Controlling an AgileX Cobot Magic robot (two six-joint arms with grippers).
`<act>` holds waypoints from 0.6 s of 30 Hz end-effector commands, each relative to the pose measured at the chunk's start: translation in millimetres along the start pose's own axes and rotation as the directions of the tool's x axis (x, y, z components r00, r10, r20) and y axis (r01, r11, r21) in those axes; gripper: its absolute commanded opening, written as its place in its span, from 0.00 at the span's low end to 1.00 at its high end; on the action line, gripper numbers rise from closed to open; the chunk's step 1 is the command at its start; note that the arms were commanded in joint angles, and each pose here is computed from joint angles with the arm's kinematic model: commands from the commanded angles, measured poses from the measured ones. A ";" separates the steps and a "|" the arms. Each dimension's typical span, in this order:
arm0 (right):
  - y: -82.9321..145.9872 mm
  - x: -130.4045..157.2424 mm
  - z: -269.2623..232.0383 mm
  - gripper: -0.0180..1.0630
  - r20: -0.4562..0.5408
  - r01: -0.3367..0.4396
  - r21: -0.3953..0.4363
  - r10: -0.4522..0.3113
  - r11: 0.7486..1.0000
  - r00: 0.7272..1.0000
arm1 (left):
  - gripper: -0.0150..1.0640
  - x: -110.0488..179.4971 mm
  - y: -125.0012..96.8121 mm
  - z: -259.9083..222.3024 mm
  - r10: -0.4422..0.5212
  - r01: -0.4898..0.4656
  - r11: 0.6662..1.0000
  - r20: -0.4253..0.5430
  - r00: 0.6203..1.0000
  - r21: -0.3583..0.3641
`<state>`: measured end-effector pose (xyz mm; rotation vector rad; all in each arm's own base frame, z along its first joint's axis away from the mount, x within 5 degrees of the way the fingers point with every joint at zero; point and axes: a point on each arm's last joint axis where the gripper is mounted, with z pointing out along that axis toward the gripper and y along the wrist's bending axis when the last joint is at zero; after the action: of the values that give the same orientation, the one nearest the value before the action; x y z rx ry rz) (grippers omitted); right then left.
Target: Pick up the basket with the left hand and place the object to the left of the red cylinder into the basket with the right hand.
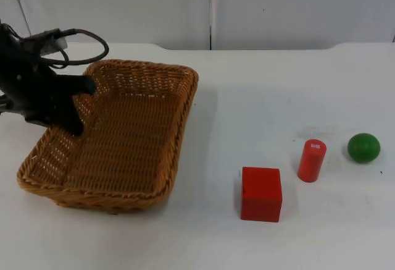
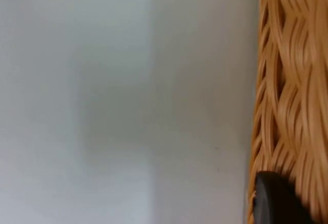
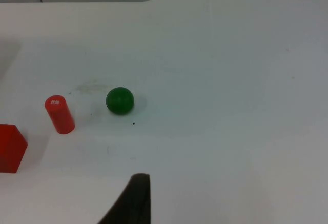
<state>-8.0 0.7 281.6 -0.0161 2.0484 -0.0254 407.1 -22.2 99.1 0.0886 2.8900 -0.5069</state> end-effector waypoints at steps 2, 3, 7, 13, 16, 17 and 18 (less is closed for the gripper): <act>0.3 1.0 1.2 0.99 0.002 -0.001 0.003 0.001 1.000 1.000 | 0.01 -3.9 -7.6 -8.0 -0.031 0.030 0.999 0.025 0.999 0.028; 0.3 1.0 1.2 0.99 0.002 -0.001 0.003 0.001 1.000 1.000 | 0.01 -4.1 -9.5 -12.0 -0.039 0.038 0.999 0.026 0.999 0.033; 0.3 1.0 1.2 0.99 0.002 -0.001 0.003 0.001 1.000 1.000 | 0.01 -4.6 -21.1 -37.3 -0.037 0.035 0.998 0.032 0.999 0.058; 0.3 1.0 1.2 0.99 0.002 -0.001 0.003 0.001 1.000 1.000 | 0.01 0.1 -46.0 -66.2 -0.023 0.019 0.997 0.050 0.998 0.077; 0.3 1.0 1.2 0.99 0.002 -0.001 0.003 0.001 1.000 1.000 | 0.01 2.8 -57.7 -76.5 -0.012 0.007 0.997 0.068 0.998 0.079; 0.3 1.0 1.2 0.99 0.002 -0.001 0.003 0.001 1.000 1.000 | 0.01 3.8 -62.7 -83.3 -0.009 0.003 0.997 0.075 0.997 0.075; 0.3 1.0 1.2 0.99 0.002 -0.001 0.003 0.001 1.000 1.000 | 0.01 5.0 -67.8 -90.2 -0.005 0.000 0.997 0.080 0.997 0.072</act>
<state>-8.0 0.7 281.6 -0.0161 2.0484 -0.0254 385.1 -49.4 186.3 0.0844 2.8126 -0.5898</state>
